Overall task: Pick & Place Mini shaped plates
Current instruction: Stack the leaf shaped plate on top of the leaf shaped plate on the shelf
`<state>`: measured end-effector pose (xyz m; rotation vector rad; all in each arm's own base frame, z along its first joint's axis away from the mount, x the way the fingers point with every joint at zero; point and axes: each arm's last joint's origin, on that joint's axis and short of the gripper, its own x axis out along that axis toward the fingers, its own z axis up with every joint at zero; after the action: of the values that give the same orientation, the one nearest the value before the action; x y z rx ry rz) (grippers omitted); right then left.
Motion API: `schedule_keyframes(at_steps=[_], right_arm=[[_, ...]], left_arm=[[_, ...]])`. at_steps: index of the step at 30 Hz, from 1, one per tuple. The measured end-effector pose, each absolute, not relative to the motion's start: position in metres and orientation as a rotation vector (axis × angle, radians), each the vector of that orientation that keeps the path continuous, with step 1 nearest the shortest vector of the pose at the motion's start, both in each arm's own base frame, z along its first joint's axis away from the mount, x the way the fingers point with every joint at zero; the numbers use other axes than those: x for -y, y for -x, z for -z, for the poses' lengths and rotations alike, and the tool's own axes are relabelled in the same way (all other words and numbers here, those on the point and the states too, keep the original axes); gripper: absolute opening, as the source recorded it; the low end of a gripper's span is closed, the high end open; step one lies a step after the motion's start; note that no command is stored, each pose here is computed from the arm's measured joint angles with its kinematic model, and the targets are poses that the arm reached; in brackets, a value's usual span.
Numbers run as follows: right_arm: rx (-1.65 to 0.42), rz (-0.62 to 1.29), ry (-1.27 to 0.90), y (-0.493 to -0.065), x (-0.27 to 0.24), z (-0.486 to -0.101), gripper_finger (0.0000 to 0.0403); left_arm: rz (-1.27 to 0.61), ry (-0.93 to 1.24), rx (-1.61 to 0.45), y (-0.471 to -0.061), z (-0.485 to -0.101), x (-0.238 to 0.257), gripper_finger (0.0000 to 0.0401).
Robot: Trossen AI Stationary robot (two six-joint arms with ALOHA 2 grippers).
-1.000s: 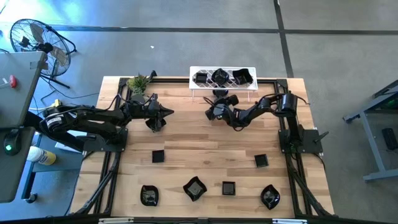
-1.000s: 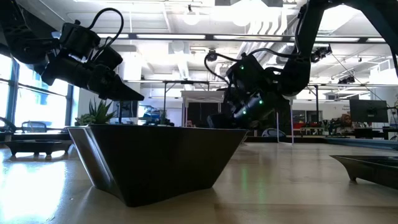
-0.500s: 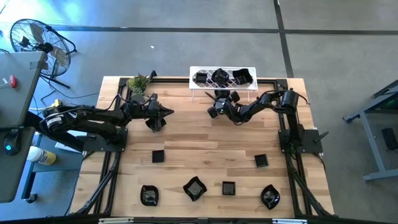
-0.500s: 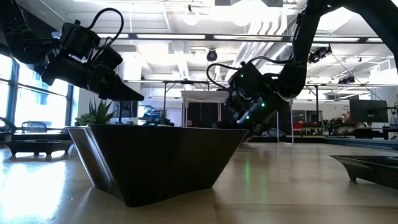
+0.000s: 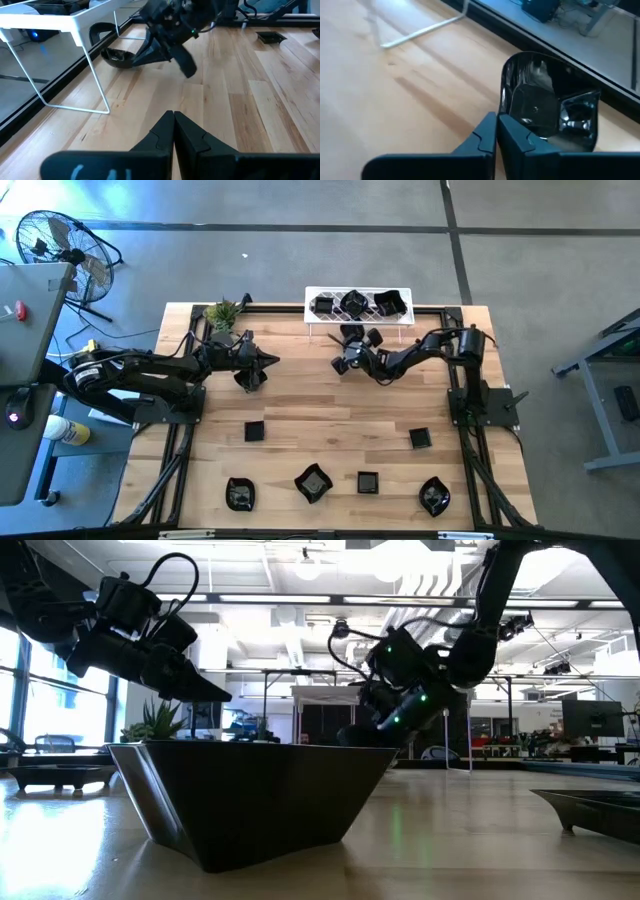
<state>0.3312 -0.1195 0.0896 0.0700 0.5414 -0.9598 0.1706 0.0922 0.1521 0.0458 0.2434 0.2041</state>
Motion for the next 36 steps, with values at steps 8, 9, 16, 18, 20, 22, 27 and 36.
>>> schedule_keyframes(at_steps=[8, 9, 16, 18, 20, 22, 27, 36], right_arm=[[-0.517, 0.905, -0.110, -0.334, 0.111, -0.098, 0.0015], [-0.516, 0.894, -0.113, -0.335, 0.108, -0.098, 0.0016], [-0.580, 0.743, -0.123, -0.342, 0.069, -0.094, 0.0019], [-0.616, 0.708, -0.140, -0.341, 0.055, -0.092, 0.0022], [-0.647, 0.678, -0.153, -0.340, 0.041, -0.092, 0.0027], [-0.671, 0.652, -0.160, -0.338, 0.028, -0.095, 0.0034], [-0.655, 0.638, -0.178, -0.332, 0.009, -0.119, 0.0068], [-0.565, 0.640, -0.340, -0.320, 0.010, -0.161, 0.0139]], left_arm=[[-0.204, -0.046, -0.244, -0.171, -0.152, -0.092, 0.0004], [-0.204, -0.046, -0.244, -0.171, -0.152, -0.092, 0.0004], [-0.203, -0.046, -0.244, -0.171, -0.152, -0.092, 0.0004], [-0.203, -0.046, -0.244, -0.171, -0.152, -0.092, 0.0004], [-0.200, -0.045, -0.243, -0.171, -0.152, -0.092, 0.0004], [-0.200, -0.045, -0.243, -0.171, -0.152, -0.092, 0.0004], [-0.200, -0.046, -0.243, -0.171, -0.152, -0.092, 0.0004], [-0.201, -0.045, -0.244, -0.171, -0.152, -0.092, 0.0004]])
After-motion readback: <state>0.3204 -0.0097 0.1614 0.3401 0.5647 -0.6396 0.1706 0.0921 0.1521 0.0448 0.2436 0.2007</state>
